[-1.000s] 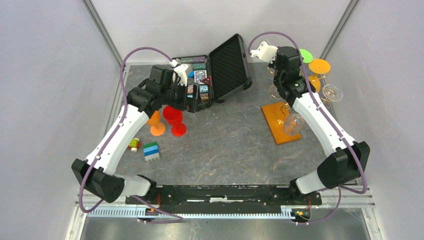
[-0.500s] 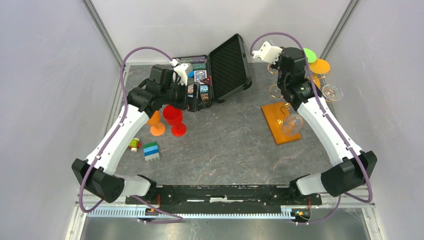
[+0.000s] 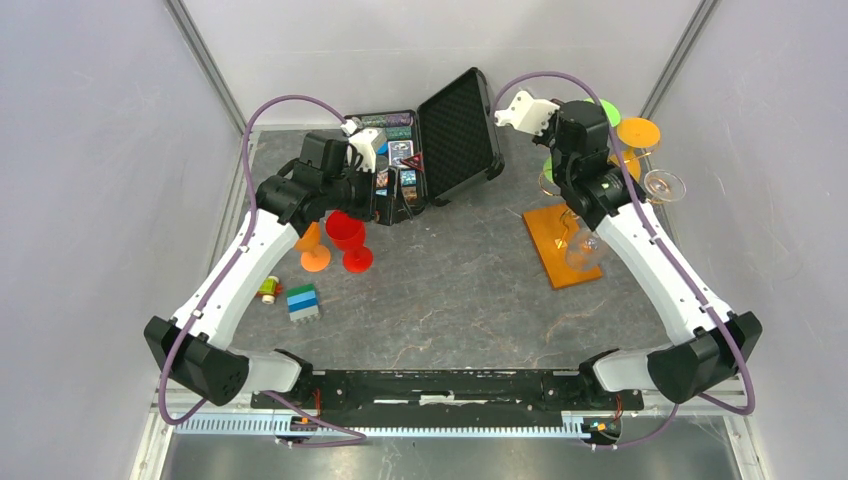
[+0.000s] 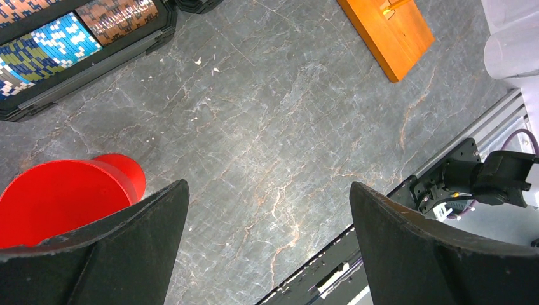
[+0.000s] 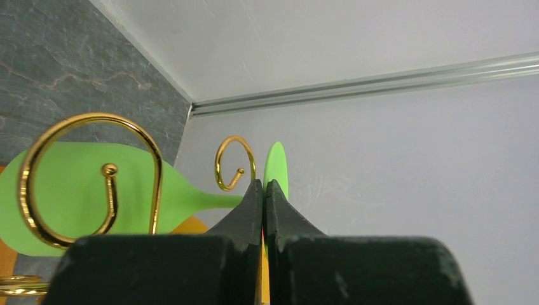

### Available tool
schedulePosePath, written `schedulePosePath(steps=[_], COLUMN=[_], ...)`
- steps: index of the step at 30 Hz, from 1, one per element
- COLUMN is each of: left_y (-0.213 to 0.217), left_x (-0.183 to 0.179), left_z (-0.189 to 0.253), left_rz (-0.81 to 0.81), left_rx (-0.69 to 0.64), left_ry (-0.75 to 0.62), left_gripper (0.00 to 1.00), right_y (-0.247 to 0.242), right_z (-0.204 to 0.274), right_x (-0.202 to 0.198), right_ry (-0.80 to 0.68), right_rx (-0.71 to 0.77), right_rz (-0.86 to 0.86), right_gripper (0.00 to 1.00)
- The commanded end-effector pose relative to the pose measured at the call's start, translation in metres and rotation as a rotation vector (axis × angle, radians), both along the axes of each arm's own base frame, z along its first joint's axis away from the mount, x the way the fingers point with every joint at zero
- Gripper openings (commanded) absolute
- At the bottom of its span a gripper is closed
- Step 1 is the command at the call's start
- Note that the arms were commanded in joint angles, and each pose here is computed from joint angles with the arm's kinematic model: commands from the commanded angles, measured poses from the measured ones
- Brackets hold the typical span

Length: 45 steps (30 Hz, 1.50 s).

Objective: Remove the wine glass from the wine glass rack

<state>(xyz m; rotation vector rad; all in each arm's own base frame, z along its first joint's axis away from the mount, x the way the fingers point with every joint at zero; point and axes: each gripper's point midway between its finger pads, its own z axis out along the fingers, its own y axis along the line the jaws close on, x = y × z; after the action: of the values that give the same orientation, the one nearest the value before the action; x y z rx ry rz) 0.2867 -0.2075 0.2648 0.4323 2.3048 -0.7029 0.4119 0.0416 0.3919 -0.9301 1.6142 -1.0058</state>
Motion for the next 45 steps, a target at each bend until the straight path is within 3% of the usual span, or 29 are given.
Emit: schedulePosePath(steps=[1,12,24,33,41,45], left_y=[-0.004,-0.004,-0.012,-0.042,-0.055,-0.05], left_x=[0.001,0.002,0.008,0.004,-0.007,-0.01], left_z=[0.016,0.027,0.055,0.089,0.128,0.141], left_rz=[0.006,0.028,0.107,0.035,-0.008,0.015], left_rx=[-0.059,-0.083,-0.243,-0.513,-0.767,-0.831], left_ry=[-0.033,-0.063,-0.126,-0.15,-0.173,-0.202], left_gripper=[1.0,1.0,1.0,1.0,1.0,1.0], right_y=[0.013,0.034,0.067,0.099,0.126,0.139], right_z=[0.017,0.011,0.052,0.085,0.093,0.093], right_x=[-0.004,0.009,0.015,-0.014,-0.043,-0.054], right_ry=[-0.077,-0.171,-0.312,-0.335,-0.282,-0.235], right_rx=[0.053,0.093,0.341,0.665,0.979,1.101], right_rz=[0.038,0.039,0.155,0.379,0.528,0.587], right_gripper=[0.0,0.0,0.0,0.0,0.0,0.0])
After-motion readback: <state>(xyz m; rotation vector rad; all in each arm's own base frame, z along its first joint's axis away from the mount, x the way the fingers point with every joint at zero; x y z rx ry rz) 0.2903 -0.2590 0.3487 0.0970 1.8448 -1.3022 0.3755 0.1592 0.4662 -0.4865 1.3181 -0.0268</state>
